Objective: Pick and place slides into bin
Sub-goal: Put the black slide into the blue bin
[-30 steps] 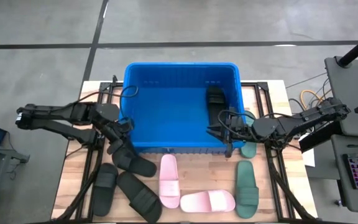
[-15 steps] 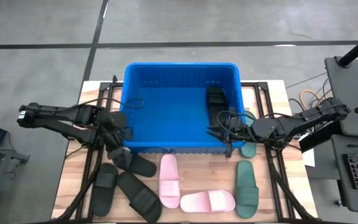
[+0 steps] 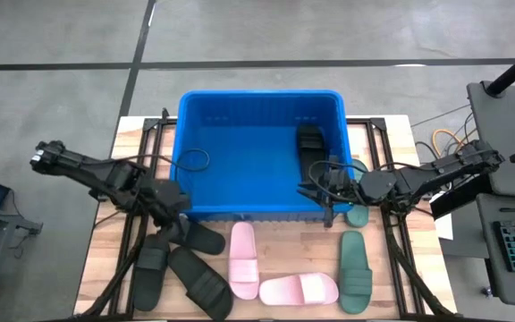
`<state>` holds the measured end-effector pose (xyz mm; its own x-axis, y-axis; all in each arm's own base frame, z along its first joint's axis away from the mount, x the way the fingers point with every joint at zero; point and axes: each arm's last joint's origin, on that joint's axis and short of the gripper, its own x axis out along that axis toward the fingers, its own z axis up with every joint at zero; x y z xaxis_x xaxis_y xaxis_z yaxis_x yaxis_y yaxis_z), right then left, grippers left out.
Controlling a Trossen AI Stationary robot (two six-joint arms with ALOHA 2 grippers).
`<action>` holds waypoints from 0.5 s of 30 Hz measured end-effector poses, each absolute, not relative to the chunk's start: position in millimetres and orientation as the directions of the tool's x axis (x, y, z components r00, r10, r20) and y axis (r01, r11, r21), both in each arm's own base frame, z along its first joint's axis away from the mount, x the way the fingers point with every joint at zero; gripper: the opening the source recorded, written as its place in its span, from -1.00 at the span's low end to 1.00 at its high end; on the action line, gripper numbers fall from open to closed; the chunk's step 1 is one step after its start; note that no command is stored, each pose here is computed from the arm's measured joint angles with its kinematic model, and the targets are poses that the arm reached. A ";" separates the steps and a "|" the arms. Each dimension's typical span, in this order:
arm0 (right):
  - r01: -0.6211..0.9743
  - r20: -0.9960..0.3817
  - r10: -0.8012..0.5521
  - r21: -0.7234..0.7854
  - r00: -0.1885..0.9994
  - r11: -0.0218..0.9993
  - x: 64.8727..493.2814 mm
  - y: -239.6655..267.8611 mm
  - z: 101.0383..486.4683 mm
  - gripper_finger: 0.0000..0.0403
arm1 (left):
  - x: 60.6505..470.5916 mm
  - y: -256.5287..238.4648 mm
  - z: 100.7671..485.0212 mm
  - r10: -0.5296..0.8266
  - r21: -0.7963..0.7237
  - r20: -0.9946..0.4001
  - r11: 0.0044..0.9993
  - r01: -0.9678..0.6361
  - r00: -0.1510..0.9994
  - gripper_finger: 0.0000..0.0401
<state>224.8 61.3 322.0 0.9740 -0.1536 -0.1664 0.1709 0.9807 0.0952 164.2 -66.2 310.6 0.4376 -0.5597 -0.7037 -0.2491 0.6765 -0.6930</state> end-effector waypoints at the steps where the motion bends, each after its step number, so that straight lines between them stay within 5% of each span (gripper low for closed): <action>1: 0.171 -0.167 -0.154 0.095 0.974 0.981 224.8 61.3 321.9 -0.63 | 165.5 -69.5 309.6 -0.562 -0.691 -0.706 0.678 -0.250 0.431 -0.01; 15: 0.171 -0.169 -0.154 0.090 0.974 0.981 224.8 61.3 321.6 -0.64 | 170.5 -82.4 311.4 -0.546 -0.685 -0.696 0.700 -0.203 0.467 -0.01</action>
